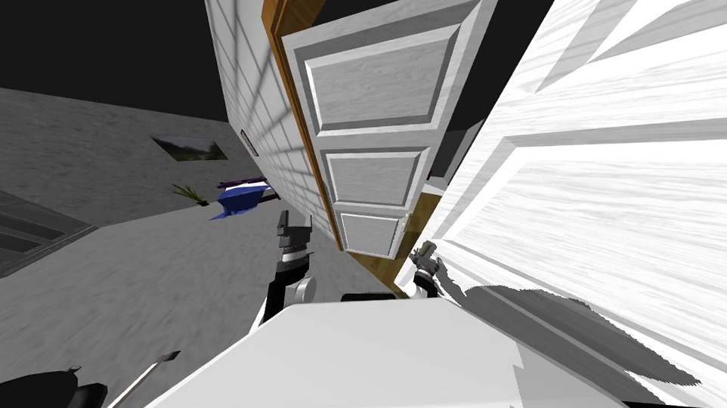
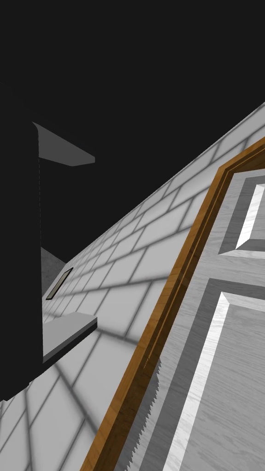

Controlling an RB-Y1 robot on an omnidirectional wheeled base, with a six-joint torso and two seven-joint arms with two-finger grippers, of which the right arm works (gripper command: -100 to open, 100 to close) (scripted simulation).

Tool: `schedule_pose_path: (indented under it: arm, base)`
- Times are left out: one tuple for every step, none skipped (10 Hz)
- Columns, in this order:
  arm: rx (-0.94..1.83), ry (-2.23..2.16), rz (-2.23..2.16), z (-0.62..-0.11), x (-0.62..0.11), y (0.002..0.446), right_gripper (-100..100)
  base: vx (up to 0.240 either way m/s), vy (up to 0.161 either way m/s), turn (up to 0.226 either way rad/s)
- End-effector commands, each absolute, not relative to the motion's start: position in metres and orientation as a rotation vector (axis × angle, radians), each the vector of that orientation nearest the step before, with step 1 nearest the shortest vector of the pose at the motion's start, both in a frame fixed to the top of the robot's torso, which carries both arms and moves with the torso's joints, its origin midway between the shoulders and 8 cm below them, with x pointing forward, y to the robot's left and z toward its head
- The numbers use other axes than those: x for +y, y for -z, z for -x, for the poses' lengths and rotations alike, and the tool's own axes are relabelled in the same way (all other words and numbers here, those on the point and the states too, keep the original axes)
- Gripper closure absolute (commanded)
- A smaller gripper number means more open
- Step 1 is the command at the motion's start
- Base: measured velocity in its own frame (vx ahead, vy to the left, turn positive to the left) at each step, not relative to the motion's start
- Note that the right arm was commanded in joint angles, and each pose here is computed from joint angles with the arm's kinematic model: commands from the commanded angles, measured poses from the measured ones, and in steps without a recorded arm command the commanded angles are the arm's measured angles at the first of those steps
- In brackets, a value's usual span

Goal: Push the door open

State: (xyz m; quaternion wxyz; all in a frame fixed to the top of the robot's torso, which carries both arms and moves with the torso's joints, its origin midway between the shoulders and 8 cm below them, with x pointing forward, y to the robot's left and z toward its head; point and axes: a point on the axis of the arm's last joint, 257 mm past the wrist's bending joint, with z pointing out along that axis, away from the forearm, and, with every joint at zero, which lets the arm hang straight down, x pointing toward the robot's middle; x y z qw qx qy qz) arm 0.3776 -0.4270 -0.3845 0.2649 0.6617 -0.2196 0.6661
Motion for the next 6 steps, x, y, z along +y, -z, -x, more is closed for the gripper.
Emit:
schedule_pose_path:
  arm:
    - [-0.590,-1.755,-1.756,-0.3613,-0.4526,0.3843,100]
    - [-0.593,-1.749,-1.750,-0.3593,-0.4559,0.3841,100]
    - [-0.593,-1.749,-1.750,-0.3593,-0.4559,0.3841,100]
    - [-0.593,-1.749,-1.750,-0.3593,-0.4559,0.3841,100]
    - [-0.593,-1.749,-1.750,-0.3593,-0.4559,0.3841,100]
    - [-0.593,-1.749,-1.750,-0.3593,-0.4559,0.3841,100]
  base:
    - [0.003,-0.013,0.010]
    - [-0.007,-0.003,0.009]
    - [-0.008,-0.015,0.013]
    - [0.004,-0.015,-0.003]
    - [-0.001,0.004,0.032]
    - [0.006,0.000,-0.018]
